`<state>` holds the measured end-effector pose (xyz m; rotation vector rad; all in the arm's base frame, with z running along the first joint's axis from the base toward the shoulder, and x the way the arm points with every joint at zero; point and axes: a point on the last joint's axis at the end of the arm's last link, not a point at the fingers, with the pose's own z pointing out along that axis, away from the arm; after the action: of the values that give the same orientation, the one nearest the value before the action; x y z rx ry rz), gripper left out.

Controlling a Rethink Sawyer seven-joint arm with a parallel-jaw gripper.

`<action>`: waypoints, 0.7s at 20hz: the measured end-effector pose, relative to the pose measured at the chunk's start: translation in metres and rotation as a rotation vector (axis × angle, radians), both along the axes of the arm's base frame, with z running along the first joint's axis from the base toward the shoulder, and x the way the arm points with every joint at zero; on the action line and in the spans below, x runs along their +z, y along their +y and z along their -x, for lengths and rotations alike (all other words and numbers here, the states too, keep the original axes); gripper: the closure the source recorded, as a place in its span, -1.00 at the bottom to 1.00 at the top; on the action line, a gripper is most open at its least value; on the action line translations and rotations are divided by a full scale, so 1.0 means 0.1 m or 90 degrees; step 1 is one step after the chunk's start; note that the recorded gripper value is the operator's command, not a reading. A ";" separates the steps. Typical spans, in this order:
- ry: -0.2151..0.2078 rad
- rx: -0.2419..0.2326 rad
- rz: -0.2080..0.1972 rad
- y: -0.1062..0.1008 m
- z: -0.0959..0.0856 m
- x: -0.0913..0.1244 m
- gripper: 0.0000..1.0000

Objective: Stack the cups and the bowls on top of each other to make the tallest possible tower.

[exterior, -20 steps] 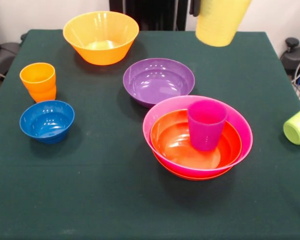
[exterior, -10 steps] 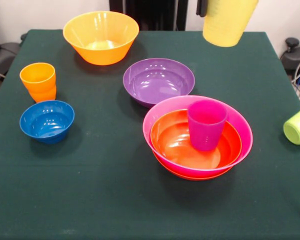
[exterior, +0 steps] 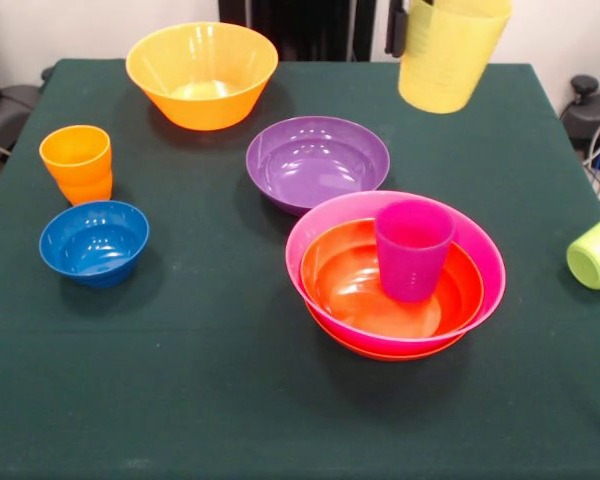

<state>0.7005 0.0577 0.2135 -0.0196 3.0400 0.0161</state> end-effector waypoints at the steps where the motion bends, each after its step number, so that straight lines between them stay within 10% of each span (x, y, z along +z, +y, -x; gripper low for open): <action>1: 0.003 -0.004 0.000 -0.04 0.02 -0.01 1.00; 14: 0.021 -0.056 -0.003 -0.60 0.18 -0.24 1.00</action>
<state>0.6830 -0.0026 0.1892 0.1170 3.0705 0.0160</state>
